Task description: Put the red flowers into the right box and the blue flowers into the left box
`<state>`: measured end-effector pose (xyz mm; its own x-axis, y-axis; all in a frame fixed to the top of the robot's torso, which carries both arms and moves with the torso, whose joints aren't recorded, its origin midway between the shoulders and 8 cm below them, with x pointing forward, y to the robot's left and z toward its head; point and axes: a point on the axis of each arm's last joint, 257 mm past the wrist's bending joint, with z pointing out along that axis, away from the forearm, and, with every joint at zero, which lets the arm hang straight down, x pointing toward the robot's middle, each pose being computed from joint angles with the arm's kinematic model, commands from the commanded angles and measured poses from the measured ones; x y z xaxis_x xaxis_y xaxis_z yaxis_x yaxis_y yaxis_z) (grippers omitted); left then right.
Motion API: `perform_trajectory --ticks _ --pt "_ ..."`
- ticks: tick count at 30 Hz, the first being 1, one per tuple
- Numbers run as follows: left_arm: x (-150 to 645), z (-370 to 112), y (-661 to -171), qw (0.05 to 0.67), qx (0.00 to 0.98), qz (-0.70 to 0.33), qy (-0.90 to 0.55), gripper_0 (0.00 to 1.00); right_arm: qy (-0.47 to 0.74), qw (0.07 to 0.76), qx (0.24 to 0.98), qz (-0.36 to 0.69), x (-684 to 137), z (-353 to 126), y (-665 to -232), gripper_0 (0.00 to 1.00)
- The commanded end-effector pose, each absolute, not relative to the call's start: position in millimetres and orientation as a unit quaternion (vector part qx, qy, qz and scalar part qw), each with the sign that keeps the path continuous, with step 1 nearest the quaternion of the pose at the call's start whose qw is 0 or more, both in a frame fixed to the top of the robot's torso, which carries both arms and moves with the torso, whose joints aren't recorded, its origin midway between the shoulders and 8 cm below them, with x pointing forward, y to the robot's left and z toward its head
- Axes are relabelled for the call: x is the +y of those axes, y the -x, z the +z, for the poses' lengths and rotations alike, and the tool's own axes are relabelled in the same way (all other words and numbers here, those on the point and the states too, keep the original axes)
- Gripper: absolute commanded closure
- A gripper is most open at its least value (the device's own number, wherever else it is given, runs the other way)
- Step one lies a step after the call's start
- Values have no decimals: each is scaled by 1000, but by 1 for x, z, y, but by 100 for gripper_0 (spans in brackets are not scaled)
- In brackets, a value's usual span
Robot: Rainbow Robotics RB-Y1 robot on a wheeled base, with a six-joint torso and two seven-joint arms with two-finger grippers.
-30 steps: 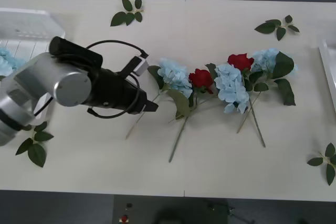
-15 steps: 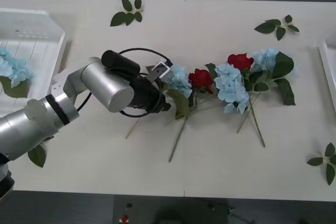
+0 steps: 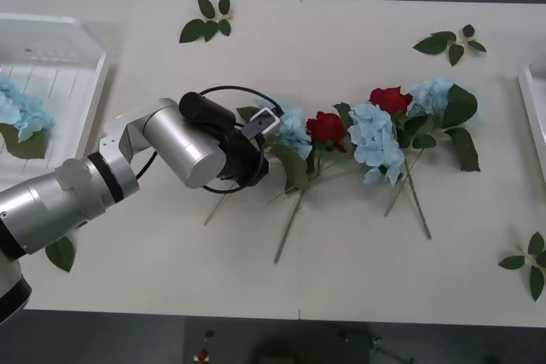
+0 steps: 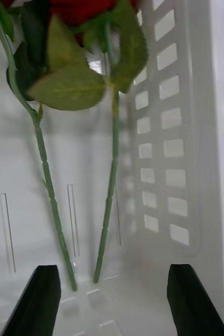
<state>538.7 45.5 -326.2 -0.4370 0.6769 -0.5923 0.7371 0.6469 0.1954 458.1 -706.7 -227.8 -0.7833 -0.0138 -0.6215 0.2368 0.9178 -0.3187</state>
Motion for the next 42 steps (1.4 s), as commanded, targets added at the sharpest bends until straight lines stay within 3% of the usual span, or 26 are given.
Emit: perform_trajectory --ticks 1,8,13,20,26,32,37,42 --pt "33 -297 -555 357 830 -38 -427 100 -60 332 928 -157 -676 -227 -474 15" --pt "56 -263 -562 380 816 -23 -434 100 -47 305 951 -28 -569 -237 -490 14" --pt "88 -210 -558 394 813 -20 -428 100 -61 286 956 35 -492 -231 -496 14" --pt "289 -117 -554 361 853 121 -356 100 -80 278 955 67 -402 -227 -505 14" --pt "437 -93 -555 335 875 231 -262 100 -103 272 954 78 -354 -223 -520 14" --pt "489 -103 -554 316 894 242 -206 99 -128 280 948 79 -325 -232 -533 14" --pt "510 -111 -565 321 889 265 -190 49 -126 292 946 61 -318 -241 -541 14" --pt "502 -115 -568 331 894 238 -188 36 -134 292 946 46 -322 -251 -544 14"
